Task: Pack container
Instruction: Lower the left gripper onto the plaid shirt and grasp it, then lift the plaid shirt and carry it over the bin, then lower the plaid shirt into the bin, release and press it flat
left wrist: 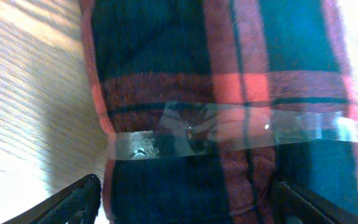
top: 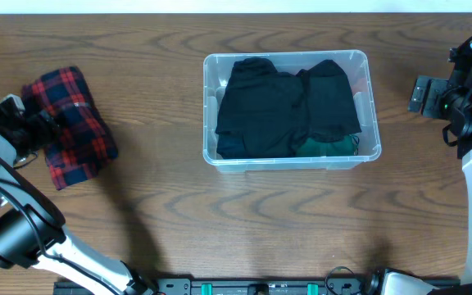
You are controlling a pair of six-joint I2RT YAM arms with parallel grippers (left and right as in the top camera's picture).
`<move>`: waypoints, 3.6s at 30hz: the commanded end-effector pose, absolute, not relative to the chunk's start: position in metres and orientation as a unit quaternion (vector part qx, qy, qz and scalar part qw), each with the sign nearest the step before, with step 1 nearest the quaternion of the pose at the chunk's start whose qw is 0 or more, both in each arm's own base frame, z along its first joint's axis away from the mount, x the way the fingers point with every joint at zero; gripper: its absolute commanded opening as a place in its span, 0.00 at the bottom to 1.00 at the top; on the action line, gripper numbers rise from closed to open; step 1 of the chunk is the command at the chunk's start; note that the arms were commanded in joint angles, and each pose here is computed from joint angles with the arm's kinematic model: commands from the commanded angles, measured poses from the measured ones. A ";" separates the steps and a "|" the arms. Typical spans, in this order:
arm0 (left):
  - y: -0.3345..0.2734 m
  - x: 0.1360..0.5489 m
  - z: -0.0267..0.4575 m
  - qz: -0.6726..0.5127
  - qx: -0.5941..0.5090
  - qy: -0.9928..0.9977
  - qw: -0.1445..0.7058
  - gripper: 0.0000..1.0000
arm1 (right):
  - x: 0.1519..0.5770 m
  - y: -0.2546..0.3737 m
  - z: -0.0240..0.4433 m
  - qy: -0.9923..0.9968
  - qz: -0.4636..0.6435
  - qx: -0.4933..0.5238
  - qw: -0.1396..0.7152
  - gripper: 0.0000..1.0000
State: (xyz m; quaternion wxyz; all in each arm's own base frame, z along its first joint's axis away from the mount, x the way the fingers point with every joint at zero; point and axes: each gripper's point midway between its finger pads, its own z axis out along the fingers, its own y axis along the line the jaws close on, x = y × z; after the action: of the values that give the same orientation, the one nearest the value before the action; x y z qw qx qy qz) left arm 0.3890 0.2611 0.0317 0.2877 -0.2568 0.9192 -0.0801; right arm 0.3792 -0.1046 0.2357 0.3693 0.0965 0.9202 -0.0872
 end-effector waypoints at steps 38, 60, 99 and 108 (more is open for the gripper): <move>0.229 0.434 0.159 -0.137 -0.161 0.887 0.411 0.06 | 0.378 -0.107 0.244 0.915 -0.091 0.104 0.379 0.99; -0.203 0.397 0.323 -0.137 0.548 0.622 0.542 0.06 | 0.378 -0.107 0.244 0.915 -0.091 0.104 0.379 0.99; -0.317 0.330 0.186 -0.183 0.660 0.645 0.340 0.06 | 0.378 -0.107 0.244 0.915 -0.091 0.104 0.379 0.99; -0.309 0.349 0.186 -0.130 0.651 0.658 0.355 0.17 | 0.378 -0.107 0.244 0.915 -0.091 0.104 0.379 0.99</move>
State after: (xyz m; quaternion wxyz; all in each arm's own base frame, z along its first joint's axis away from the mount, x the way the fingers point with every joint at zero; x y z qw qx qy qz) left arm 0.3395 -0.3076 0.1817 0.3436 0.6520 0.6583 -0.1531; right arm 0.3792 -0.1046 0.2357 0.3693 0.0965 0.9202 -0.0872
